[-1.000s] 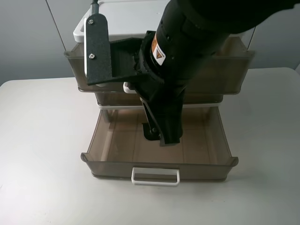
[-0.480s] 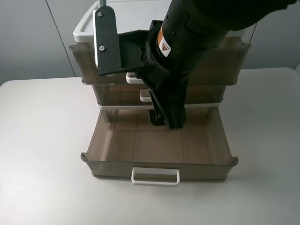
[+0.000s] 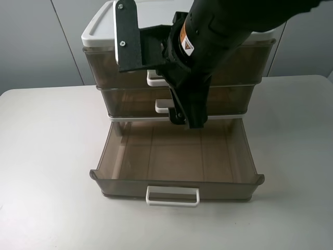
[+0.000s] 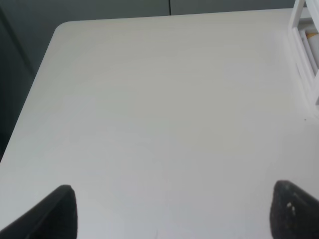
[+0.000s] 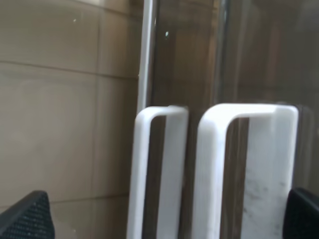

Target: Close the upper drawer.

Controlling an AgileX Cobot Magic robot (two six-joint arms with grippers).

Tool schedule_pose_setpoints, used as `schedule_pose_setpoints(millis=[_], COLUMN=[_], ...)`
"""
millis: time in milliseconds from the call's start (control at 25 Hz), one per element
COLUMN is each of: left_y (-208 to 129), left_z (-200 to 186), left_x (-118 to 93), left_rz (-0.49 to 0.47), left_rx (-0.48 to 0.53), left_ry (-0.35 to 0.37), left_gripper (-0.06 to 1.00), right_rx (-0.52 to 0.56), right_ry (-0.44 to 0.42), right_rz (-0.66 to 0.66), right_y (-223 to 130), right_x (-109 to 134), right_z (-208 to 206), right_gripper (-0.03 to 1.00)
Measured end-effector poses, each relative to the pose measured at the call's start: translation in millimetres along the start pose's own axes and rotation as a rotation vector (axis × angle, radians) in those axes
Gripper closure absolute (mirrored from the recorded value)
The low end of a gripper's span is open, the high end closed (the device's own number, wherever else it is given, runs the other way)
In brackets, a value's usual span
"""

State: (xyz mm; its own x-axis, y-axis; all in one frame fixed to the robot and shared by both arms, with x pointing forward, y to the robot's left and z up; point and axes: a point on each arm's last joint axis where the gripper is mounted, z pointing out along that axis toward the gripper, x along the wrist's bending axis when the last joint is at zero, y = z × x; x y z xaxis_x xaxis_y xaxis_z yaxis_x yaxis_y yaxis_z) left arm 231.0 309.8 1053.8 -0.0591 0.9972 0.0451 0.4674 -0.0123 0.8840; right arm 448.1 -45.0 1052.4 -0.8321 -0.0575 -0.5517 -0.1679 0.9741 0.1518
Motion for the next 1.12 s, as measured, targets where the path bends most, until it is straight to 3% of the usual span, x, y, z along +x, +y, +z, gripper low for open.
schedule_pose_setpoints(millis=[760,1120], left_y=[0,0], left_z=[0,0], left_x=[0,0], left_rz=[0.0,0.0], left_rx=[0.0,0.0], left_ry=[0.0,0.0], left_gripper=[0.2,0.2], right_rx=[-0.103,-0.165], right_ry=[-0.079,-0.021], right_rz=[0.024,0.144], right_y=[10,14], right_x=[-9,-2], right_z=[8,-11], right_gripper=[0.27,0.27])
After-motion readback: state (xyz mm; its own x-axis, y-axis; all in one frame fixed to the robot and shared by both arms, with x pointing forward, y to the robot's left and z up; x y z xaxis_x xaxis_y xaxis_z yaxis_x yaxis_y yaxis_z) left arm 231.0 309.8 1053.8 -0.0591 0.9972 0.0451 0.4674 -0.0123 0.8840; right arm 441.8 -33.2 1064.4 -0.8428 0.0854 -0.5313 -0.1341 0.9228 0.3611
